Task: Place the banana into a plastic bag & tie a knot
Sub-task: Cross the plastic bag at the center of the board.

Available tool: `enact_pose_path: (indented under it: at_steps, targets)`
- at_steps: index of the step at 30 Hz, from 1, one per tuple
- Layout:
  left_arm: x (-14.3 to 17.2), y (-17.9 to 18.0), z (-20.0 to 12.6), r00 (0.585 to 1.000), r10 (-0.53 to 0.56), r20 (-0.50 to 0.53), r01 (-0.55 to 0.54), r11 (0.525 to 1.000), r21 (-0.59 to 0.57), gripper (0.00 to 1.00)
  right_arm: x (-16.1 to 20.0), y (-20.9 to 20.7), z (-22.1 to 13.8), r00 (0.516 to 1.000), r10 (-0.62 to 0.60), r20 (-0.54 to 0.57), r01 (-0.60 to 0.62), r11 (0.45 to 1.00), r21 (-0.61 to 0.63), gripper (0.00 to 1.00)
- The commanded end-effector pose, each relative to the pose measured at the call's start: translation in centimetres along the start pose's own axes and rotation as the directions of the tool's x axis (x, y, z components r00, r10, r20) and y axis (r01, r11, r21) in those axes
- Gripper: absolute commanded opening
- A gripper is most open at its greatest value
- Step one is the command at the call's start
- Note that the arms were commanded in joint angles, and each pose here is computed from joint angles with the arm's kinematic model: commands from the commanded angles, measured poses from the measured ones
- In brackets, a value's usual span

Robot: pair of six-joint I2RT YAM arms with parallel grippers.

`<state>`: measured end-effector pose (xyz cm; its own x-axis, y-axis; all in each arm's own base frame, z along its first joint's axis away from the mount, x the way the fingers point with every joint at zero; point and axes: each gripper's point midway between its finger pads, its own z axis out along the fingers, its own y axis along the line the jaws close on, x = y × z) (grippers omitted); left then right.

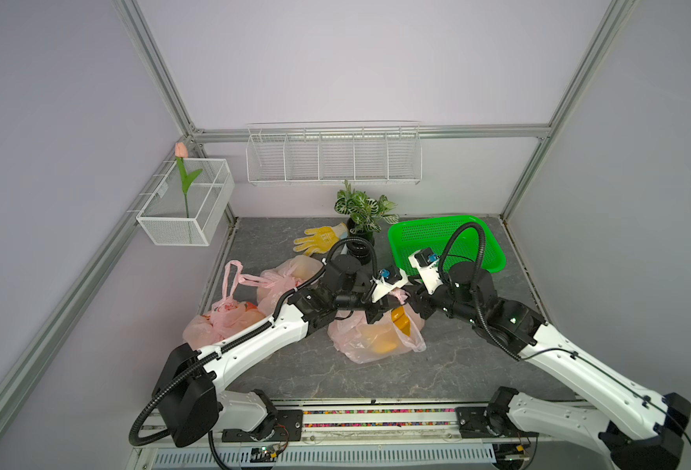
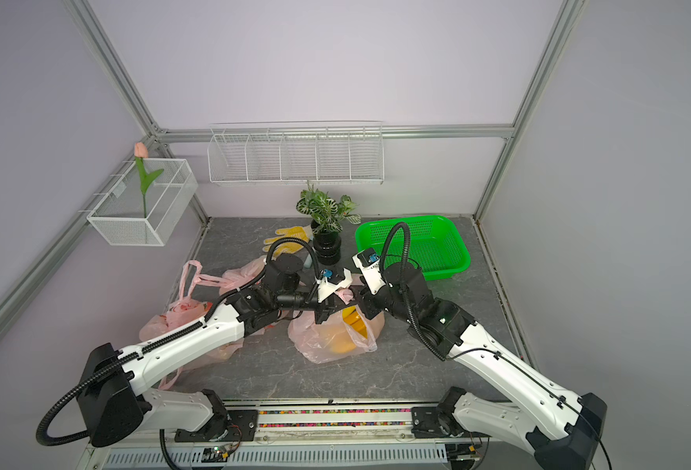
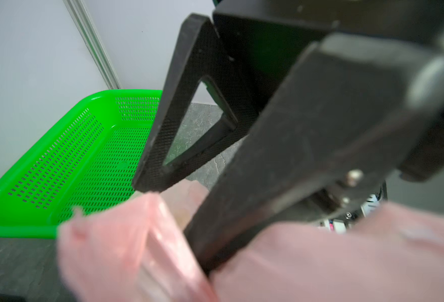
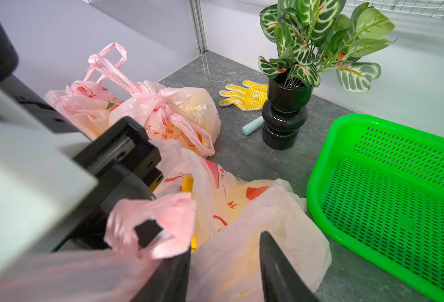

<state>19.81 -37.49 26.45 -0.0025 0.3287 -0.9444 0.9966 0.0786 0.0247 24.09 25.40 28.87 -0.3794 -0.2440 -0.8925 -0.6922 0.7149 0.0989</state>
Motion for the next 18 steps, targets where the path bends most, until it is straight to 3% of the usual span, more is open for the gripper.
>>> enact_pose_path:
  at_steps: [1,8,18]
  targets:
    - [-1.8,0.1,-0.2,0.997,0.052,0.061,-0.052,0.999,-0.013,0.07,0.5,1.7,-0.8,1.000,0.010,-0.002,-0.010,0.995,-0.094,0.49]
    - [-1.6,-0.7,-0.5,0.994,0.082,0.078,-0.084,0.996,0.011,0.03,-0.5,2.6,-1.4,0.998,0.058,0.013,-0.054,0.976,-0.209,0.58]
    - [-0.6,-1.4,-0.1,0.994,0.092,0.053,-0.095,0.993,0.063,0.02,-2.3,2.7,-2.2,0.993,0.089,0.081,-0.069,0.973,-0.222,0.62]
